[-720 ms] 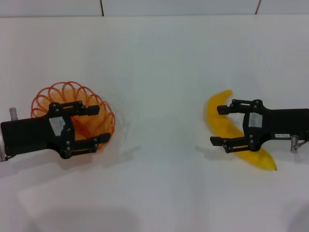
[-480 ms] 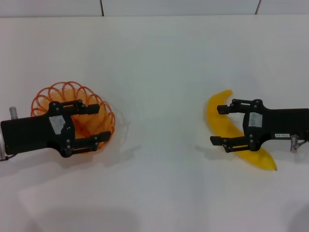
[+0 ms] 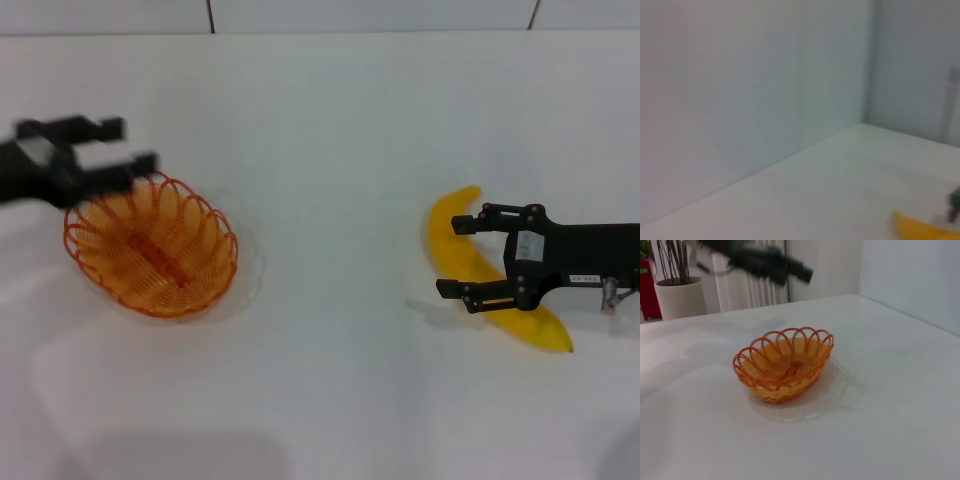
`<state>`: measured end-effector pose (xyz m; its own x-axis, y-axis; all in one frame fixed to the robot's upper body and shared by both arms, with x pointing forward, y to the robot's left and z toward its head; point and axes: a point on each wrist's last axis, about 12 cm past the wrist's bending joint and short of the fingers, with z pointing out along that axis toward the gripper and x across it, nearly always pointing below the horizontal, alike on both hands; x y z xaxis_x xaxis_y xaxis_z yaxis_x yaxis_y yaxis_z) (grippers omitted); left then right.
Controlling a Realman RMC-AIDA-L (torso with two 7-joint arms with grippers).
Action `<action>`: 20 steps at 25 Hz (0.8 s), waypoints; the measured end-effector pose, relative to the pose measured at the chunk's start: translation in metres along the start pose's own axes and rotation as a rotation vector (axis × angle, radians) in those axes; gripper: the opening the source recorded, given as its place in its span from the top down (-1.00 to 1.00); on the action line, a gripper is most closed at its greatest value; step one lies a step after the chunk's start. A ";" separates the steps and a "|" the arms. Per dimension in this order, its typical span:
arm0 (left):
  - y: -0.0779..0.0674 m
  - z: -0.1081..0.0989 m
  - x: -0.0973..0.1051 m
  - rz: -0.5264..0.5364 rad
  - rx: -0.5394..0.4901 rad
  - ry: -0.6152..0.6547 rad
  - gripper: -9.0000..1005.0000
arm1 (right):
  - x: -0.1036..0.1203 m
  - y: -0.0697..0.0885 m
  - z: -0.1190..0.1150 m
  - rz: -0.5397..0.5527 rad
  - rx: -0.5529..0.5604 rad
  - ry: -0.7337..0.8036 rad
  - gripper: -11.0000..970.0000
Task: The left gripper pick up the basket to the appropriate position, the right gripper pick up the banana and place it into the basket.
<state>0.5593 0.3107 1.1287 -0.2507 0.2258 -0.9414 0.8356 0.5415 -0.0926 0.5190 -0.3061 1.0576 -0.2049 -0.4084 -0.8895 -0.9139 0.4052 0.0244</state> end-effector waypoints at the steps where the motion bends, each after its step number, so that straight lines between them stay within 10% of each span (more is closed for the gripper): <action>1: 0.008 -0.007 -0.008 -0.038 -0.035 0.014 -0.38 | 0.000 0.000 0.000 0.000 0.000 0.000 -0.80; 10: 0.060 -0.013 -0.044 -0.182 -0.136 0.307 -0.37 | -0.001 0.000 0.000 0.000 0.003 -0.003 -0.80; 20: 0.056 0.033 -0.031 -0.132 -0.186 0.555 -0.35 | -0.002 -0.001 0.000 -0.003 -0.001 -0.005 -0.79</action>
<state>0.6302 0.3072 1.1416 -0.6059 0.5091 -0.6113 0.6930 0.7151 -0.0914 0.5202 -0.3057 1.0592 -0.2003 -0.4053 -0.8920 -0.9147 0.4035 0.0221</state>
